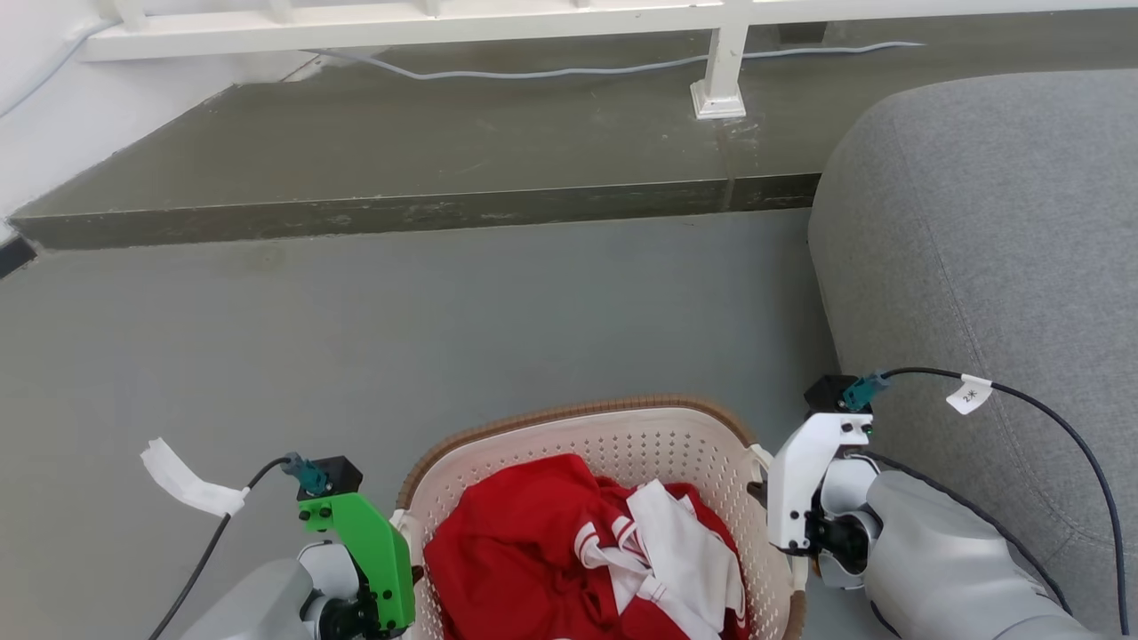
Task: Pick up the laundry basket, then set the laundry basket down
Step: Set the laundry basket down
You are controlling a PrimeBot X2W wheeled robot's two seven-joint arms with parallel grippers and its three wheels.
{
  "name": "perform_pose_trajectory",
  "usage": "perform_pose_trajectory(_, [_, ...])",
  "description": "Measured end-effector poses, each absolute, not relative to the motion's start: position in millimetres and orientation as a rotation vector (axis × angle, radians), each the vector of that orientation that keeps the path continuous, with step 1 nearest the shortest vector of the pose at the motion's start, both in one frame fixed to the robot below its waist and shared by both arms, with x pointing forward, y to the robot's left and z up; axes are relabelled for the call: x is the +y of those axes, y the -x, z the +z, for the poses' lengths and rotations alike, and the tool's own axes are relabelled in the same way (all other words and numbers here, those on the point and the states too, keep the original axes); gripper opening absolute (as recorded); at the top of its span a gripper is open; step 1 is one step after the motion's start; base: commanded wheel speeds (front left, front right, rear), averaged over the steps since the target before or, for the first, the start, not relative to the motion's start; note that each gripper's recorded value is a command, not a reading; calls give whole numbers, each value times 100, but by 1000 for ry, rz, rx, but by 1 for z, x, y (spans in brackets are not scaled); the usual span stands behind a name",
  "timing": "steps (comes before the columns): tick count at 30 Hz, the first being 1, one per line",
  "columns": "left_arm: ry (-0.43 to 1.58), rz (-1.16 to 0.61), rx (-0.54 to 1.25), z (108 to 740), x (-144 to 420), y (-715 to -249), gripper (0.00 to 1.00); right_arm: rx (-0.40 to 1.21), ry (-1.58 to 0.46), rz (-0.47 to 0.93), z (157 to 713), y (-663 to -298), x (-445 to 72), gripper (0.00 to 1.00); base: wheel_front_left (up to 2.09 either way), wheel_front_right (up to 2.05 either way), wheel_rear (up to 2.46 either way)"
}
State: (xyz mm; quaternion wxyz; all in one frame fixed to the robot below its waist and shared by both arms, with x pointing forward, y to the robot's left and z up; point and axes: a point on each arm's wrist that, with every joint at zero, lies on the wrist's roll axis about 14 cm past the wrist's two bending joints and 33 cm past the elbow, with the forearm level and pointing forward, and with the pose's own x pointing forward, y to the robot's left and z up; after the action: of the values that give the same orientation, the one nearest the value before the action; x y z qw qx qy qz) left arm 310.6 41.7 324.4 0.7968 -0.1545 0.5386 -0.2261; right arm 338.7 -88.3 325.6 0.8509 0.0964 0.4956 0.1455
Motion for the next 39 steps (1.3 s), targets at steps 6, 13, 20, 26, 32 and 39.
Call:
perform_pose_trajectory(6, [332,-486,1154,323,41,-311,0,1052,-200,305,323,-337,-89,0,0,0,0])
perform_pose_trajectory(13, [340,-482,1132,320,42,-321,0,1059,-207,302,319,-343,-89,0,0,0,0])
perform_pose_trajectory(20, [348,-482,1079,321,42,-348,0,1012,-224,295,320,-368,-88,0,0,0,0])
perform_pose_trajectory(26, [356,-483,1056,314,41,-366,0,1001,-235,281,311,-383,-89,0,0,0,0])
perform_pose_trajectory(32, [369,-469,1038,299,44,-384,0,988,-250,270,296,-400,-87,0,0,0,0])
perform_pose_trajectory(39, [375,-458,1008,281,45,-404,0,979,-266,253,278,-414,-87,0,0,0,0])
